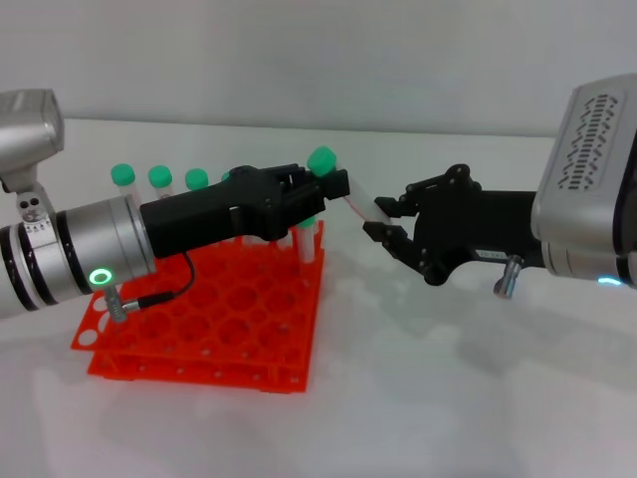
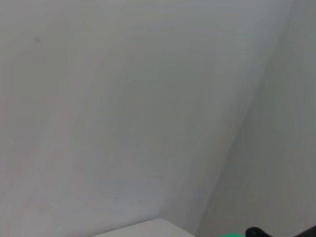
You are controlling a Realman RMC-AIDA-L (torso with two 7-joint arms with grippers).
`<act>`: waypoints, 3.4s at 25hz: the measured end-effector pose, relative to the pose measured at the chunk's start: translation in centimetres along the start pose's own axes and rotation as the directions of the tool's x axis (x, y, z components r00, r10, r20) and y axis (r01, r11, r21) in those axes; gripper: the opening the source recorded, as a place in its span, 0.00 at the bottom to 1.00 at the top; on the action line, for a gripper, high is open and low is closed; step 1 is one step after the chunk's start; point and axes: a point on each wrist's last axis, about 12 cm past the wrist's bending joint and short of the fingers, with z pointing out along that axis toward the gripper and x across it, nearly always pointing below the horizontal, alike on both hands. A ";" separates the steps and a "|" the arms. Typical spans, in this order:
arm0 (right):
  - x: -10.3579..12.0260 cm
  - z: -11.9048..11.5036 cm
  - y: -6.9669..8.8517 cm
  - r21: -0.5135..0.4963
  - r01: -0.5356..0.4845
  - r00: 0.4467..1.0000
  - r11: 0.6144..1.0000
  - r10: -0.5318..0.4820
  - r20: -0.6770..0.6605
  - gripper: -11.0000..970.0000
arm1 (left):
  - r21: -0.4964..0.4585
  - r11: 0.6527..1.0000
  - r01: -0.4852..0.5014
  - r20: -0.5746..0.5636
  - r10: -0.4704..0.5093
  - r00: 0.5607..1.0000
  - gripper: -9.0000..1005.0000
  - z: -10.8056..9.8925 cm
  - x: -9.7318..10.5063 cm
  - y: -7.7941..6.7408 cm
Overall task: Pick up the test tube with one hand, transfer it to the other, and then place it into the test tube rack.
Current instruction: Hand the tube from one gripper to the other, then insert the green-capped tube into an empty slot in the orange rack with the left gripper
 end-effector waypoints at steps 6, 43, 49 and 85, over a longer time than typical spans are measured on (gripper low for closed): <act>0.3 0.3 0.4 -0.015 0.001 1.000 1.000 -0.002 -0.025 0.28 | 0.000 1.000 -0.003 0.004 0.003 1.000 0.22 0.0 -0.1 0.0; 2.8 -1.9 -1.8 0.131 -0.067 0.995 0.989 0.076 -0.064 0.90 | -0.289 0.876 -0.385 -0.347 0.279 0.895 0.21 -8.1 -4.1 -0.6; 3.0 -1.8 -1.8 0.131 -0.070 0.995 0.989 0.079 -0.067 0.90 | -0.291 0.858 -0.422 -0.315 0.331 0.889 0.21 -7.0 -3.9 -0.5; 2.6 -1.3 -2.5 0.153 -0.065 0.996 0.986 0.074 -0.057 0.90 | -0.331 0.920 -0.208 -0.300 0.106 0.948 0.21 -6.0 -1.7 0.7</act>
